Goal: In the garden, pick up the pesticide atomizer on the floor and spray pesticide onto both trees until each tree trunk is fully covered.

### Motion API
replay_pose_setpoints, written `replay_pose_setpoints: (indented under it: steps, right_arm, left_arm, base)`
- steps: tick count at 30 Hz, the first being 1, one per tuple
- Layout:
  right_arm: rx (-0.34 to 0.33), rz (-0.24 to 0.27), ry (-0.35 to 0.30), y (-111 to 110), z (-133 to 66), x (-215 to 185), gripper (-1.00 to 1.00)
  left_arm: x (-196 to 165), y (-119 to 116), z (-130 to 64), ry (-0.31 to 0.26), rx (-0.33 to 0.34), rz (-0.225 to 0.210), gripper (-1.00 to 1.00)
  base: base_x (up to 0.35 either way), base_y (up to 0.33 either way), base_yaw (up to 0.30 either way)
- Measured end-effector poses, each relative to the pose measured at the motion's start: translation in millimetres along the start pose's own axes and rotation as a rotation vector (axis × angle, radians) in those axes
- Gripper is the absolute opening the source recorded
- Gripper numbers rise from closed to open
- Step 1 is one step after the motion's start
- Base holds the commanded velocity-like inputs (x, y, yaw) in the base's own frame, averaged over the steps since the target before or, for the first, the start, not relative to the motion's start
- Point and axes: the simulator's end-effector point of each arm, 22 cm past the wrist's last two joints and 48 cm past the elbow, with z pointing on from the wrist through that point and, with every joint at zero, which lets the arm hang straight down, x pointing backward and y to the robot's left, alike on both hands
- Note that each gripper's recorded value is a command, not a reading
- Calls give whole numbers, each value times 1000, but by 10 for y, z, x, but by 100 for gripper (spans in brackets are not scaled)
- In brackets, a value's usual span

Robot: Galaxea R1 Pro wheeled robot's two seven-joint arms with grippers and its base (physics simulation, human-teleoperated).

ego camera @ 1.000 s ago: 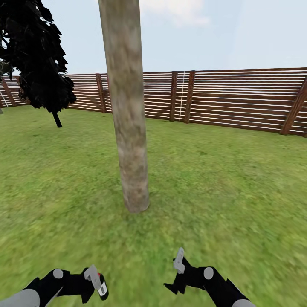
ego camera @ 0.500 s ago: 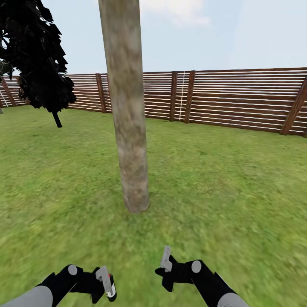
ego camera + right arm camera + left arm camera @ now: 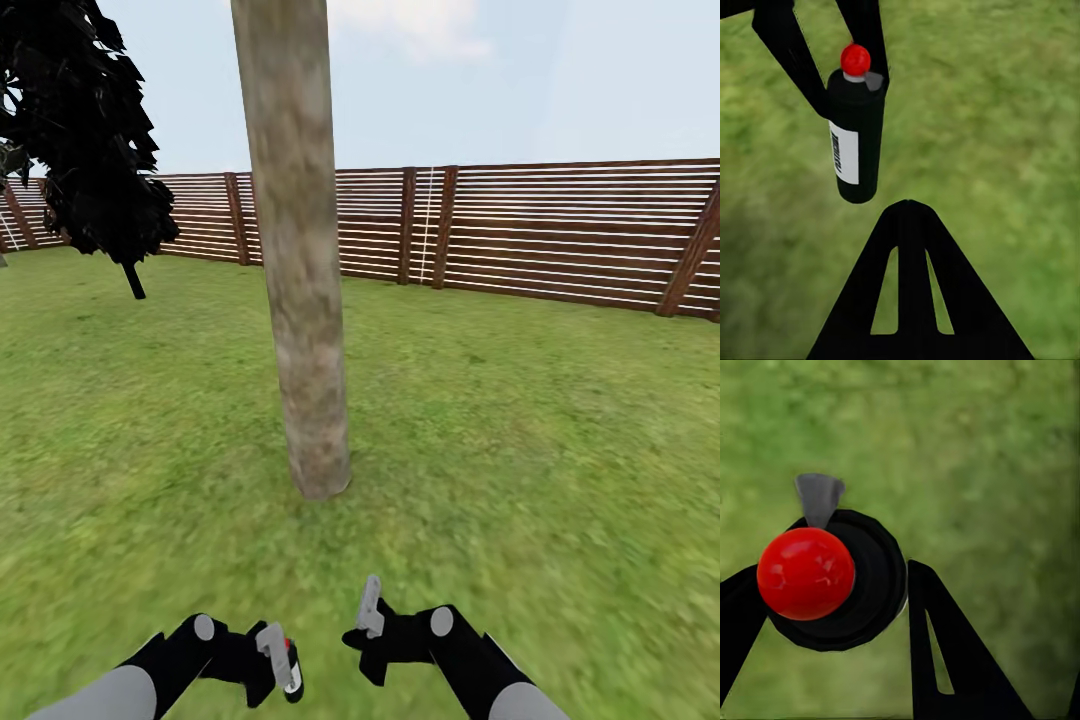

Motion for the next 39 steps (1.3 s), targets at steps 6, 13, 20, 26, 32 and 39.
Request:
replay_pose_setpoints:
  steps: [6,13,20,26,32,39]
  right_arm:
    - [-33,-22,-14,14,-34,-100,-100]
    - [-34,-27,-13,12,-38,-105,-100]
    - [-38,-39,0,20,-37,-76,-100]
    - [-38,-39,0,20,-37,-75,-100]
    - [-38,-39,0,21,-37,-75,-100]
    - [-38,-39,0,21,-37,-75,-100]
  left_arm:
    - [-138,-64,37,1,28,59,-100]
    - [-293,-210,32,-21,99,84,-100]
    - [-436,-267,81,-42,110,98,-100]
    - [-534,-308,116,-56,116,110,-100]
    - [-569,-398,128,-59,148,116,-100]
    - [-619,-446,148,-67,161,119,-100]
  base:
    - [0,0,0]
    - [0,0,0]
    - [0,0,0]
    - [0,0,0]
    - [0,0,0]
    - [0,0,0]
